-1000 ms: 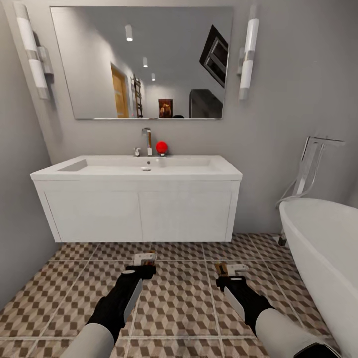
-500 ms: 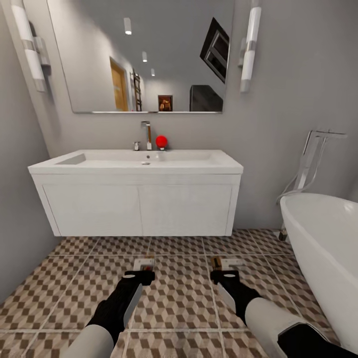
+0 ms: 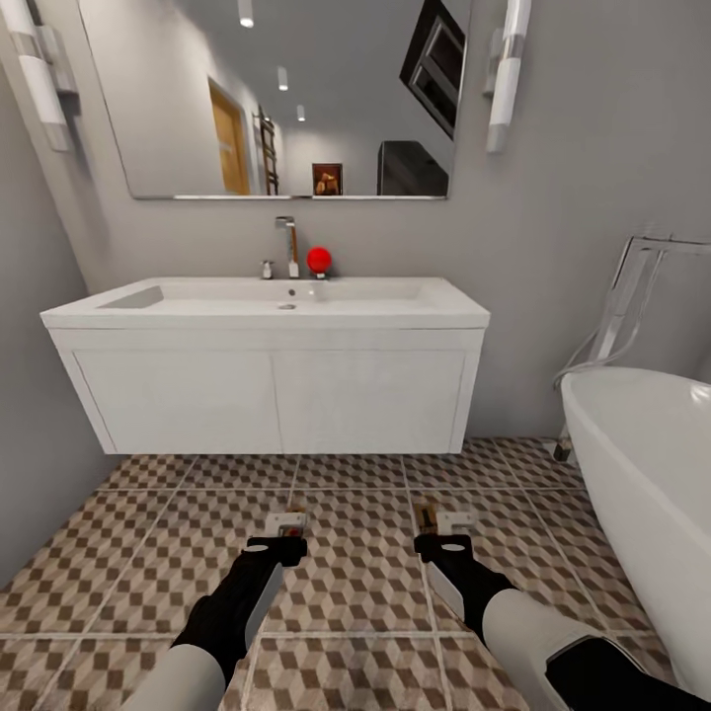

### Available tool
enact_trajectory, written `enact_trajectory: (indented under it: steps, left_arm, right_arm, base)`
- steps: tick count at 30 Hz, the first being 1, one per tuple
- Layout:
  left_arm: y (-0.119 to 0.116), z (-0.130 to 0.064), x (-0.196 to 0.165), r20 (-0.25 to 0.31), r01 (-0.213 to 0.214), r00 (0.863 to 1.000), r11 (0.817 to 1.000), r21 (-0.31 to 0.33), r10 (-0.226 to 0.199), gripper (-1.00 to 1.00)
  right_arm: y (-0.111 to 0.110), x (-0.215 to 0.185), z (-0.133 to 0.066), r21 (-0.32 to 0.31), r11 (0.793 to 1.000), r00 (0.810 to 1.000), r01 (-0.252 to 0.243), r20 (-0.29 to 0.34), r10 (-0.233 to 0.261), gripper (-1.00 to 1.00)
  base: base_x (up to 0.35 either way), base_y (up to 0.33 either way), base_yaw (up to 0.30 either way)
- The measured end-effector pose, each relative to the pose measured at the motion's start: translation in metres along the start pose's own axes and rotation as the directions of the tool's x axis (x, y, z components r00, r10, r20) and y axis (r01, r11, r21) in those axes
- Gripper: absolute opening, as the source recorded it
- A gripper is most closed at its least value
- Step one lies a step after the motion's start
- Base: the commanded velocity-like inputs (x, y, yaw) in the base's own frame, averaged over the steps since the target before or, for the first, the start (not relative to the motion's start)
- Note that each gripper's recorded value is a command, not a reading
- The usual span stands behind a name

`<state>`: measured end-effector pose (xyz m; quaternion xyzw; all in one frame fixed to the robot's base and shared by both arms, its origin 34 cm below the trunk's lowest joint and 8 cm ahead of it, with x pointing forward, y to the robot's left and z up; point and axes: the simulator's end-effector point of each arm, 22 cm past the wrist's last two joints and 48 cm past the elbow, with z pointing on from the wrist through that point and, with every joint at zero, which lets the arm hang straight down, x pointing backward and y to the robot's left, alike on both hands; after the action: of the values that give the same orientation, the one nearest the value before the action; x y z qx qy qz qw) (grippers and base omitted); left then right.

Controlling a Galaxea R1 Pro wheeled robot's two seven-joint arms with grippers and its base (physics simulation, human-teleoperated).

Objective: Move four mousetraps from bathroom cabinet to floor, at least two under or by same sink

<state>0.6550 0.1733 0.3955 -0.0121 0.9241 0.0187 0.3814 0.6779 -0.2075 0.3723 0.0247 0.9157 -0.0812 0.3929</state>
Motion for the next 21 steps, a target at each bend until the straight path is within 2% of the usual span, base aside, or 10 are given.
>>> enact_trajectory:
  steps: [14,21]
  left_arm:
    - [0.002,0.019,0.025,-0.048,0.0,0.999,1.0,-0.003,0.0,-1.0]
    - [0.003,0.029,0.024,0.0,0.019,1.0,1.0,-0.005,-0.019,-1.0]
  right_arm:
    - [0.004,0.029,0.018,-0.001,1.0,0.999,0.011,-0.045,-0.011,-1.0]
    - [0.007,0.039,0.026,-0.002,1.0,0.999,0.011,-0.049,-0.011,-1.0]
  base:
    - [0.0,0.0,0.0]
    - [0.0,0.0,0.0]
